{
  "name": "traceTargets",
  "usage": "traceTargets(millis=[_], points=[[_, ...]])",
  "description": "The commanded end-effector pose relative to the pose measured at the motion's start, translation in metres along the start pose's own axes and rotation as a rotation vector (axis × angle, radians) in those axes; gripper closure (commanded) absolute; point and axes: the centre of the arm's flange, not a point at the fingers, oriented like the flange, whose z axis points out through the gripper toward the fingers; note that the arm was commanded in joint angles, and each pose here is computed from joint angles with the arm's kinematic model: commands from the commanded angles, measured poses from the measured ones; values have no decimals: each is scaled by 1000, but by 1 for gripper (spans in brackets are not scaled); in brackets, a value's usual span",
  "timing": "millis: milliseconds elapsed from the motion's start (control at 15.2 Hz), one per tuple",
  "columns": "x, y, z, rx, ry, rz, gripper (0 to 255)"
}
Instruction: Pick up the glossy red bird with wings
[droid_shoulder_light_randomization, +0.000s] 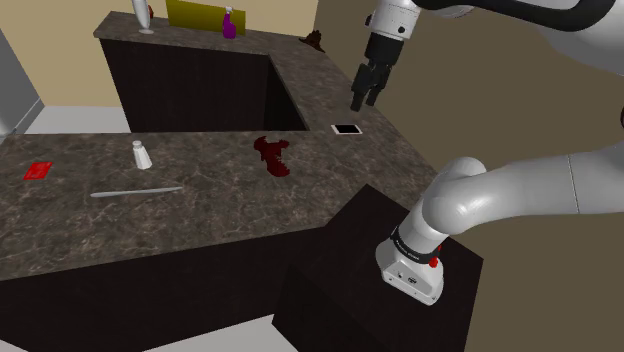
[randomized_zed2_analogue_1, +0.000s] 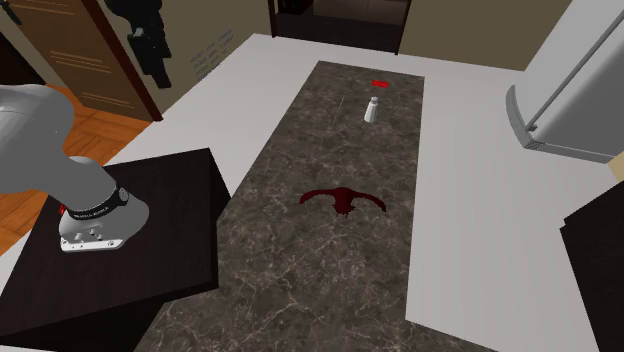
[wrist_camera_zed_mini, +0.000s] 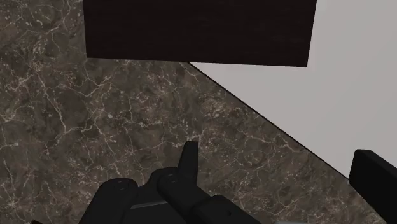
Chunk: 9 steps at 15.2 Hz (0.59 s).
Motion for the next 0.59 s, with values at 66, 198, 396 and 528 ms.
traceTargets(millis=[66,198,396,528], points=[[8,6,8,-5,0,-11,0],[24,16,25,-16,0,-34,0],[48,32,50,-33,0,-68,0],[65,43,67,-43,1,-91,0]])
